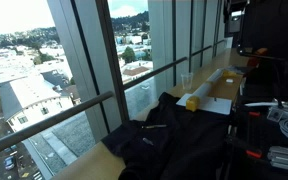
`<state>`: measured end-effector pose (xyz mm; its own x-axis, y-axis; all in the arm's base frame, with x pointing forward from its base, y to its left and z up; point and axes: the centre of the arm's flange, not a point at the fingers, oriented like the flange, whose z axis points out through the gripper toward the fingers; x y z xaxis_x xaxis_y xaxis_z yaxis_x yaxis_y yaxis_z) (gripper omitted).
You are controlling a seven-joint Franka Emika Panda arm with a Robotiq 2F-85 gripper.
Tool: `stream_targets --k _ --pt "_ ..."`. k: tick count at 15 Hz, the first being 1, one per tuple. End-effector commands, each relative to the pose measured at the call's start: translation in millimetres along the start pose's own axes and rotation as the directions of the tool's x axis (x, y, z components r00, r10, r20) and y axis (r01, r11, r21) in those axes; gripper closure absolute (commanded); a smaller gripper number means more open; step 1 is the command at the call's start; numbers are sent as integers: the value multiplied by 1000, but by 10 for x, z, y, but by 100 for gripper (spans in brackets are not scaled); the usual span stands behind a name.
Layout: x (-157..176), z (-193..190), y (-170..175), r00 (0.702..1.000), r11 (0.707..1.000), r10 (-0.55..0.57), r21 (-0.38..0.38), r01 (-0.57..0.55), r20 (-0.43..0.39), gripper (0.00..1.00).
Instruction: Zip up the jumper
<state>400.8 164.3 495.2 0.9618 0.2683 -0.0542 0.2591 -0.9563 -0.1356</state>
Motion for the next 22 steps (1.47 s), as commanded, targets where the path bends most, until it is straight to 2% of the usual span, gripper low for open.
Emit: stream_targets --k 1,8,12,16,18,22 --pt "1 -3 -1 1000 1000 0 0 0 -1 0" --pt "2 -5 -1 1000 1000 0 0 0 -1 0" --pt "103 455 25 988 994 18 -107 -34 -153 0" --pt "226 1079 31 962 982 60 -157 -105 -268 0" --pt "254 1378 80 954 975 99 -163 -149 -282 0" --pt "281 1864 461 954 960 172 -175 -218 -244 0"
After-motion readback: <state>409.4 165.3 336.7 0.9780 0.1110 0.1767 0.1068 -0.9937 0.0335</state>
